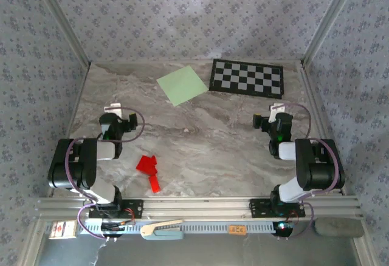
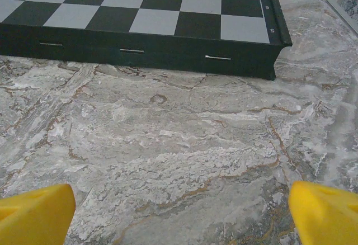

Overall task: Fold a paper plane with a square sheet of paper (pick it up from the middle)
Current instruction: Move the square sheet of paper to the center of the table.

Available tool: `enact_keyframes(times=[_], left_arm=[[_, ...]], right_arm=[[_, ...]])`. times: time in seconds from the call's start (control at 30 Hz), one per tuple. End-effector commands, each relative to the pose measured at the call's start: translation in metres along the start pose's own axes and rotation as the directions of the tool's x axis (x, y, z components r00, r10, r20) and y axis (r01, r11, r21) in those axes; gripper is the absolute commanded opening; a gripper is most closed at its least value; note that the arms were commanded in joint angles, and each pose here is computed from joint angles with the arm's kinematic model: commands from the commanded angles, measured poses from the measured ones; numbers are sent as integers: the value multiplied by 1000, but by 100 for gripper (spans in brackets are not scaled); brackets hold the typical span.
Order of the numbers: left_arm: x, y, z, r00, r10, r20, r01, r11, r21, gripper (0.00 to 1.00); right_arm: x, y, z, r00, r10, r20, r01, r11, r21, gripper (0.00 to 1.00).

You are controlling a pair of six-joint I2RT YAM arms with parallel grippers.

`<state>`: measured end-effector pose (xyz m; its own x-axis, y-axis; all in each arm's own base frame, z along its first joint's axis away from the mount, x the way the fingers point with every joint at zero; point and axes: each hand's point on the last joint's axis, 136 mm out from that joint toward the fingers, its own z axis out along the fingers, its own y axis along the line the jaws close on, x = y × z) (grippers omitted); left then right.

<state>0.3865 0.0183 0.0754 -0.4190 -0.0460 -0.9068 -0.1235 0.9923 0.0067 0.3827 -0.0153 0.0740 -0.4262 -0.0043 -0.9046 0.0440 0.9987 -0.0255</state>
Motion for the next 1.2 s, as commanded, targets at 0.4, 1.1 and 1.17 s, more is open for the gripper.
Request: enact_keyframes(times=[0.4, 1.1, 1.17], left_arm=[[-17, 2, 4, 999, 2, 48, -1, 1000, -10, 100], [-16, 2, 3, 999, 1, 47, -1, 1000, -10, 100], [-17, 2, 3, 999, 2, 51, -2, 1000, -8, 100]], right_arm=[[-14, -1, 4, 999, -10, 38, 10, 1000, -2, 100], [-14, -1, 4, 999, -11, 38, 11, 1000, -3, 100], [-15, -1, 2, 999, -9, 45, 9, 1000, -4, 100]])
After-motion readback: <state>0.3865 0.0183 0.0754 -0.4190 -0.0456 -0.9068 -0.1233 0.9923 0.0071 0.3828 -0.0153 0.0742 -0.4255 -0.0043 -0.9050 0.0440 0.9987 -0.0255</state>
